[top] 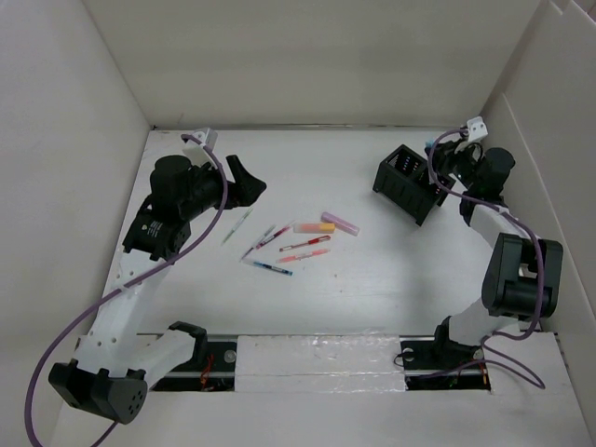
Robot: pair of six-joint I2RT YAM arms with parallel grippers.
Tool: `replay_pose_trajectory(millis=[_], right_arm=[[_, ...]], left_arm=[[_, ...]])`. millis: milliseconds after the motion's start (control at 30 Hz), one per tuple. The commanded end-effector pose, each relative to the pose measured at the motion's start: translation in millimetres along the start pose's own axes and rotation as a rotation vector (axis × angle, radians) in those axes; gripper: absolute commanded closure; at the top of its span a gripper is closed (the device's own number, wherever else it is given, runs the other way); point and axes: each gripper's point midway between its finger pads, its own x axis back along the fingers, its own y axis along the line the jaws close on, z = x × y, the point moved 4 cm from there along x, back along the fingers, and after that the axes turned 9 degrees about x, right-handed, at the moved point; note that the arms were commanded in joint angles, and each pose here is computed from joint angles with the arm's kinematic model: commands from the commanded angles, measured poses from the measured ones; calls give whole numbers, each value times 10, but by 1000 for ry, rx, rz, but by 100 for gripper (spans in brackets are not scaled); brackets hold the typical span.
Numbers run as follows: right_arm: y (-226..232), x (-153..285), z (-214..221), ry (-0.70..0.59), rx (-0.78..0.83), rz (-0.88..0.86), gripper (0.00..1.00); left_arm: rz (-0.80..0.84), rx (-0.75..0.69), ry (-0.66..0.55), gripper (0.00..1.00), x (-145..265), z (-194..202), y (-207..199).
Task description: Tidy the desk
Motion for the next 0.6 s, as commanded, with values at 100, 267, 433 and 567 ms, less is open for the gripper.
replay_pose_trajectory(millis=[100,267,433,567], right_arm=[[-3,100,-16,-30,30,24,71],[-57,186,-331,-56,93,59,37],[12,302,-739,-58,193,40,37],[609,264,-812,14,260,-80,92]], left_arm=[[38,-11,-40,24,74,-72,-94],[63,-8,-48,24,64,-112,-147],[47,-14,-86,24,89,-214,-174],[15,-12,-138,25,144,-344,-196]])
